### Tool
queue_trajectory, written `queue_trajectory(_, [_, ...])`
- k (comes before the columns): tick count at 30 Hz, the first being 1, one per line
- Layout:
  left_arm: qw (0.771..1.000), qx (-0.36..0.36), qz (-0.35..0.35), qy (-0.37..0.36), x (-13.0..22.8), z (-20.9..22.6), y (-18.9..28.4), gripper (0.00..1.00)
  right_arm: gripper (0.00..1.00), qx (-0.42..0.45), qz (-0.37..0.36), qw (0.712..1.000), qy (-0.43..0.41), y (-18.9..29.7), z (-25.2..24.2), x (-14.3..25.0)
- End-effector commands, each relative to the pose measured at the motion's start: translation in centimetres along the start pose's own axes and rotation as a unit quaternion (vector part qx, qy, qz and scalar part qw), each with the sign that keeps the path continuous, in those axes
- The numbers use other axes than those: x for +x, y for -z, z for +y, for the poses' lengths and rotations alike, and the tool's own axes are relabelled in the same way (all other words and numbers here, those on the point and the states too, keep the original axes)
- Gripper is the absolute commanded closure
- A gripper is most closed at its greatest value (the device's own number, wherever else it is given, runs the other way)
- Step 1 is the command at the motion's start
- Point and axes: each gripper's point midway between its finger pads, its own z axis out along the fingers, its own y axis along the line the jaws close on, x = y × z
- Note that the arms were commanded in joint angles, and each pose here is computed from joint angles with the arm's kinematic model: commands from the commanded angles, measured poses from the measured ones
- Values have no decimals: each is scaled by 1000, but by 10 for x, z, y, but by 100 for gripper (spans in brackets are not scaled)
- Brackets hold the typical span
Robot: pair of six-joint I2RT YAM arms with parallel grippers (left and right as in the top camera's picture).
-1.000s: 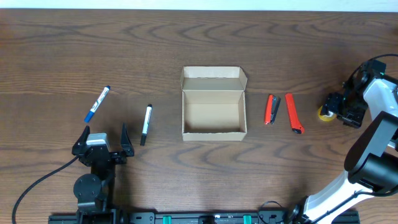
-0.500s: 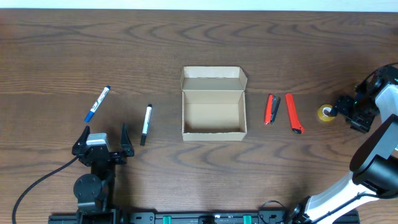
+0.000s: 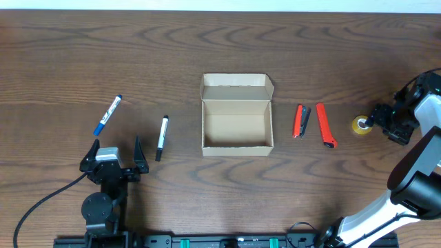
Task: Pack container
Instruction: 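Move the right gripper to the yellow tape roll and grasp it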
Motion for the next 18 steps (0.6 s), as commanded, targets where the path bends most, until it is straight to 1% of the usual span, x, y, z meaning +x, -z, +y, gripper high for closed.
queue_trajectory(1, [1000, -5, 30, 5, 17, 1, 0, 5, 21, -5, 5, 1000, 7, -6, 1, 5])
queue_trajectory(9, [1000, -4, 30, 6, 17, 1, 0, 5, 22, -14, 14, 1000, 4, -28, 3, 23])
queue_trajectory(11, [1000, -4, 30, 5, 17, 1, 0, 5, 25, -22, 15, 1000, 2, -30, 5, 26])
queue_trajectory(13, [1000, -4, 30, 5, 17, 1, 0, 5, 32, -25, 16, 1000, 3, -31, 7, 26])
queue_trajectory(14, [1000, -4, 30, 5, 17, 1, 0, 5, 40, -25, 16, 1000, 3, -31, 7, 26])
queue_trajectory(17, [1000, -4, 30, 5, 17, 1, 0, 5, 66, -25, 16, 1000, 3, -31, 7, 26])
queue_trajectory(18, [1000, -4, 30, 5, 17, 1, 0, 5, 72, -26, 16, 1000, 3, -31, 8, 27])
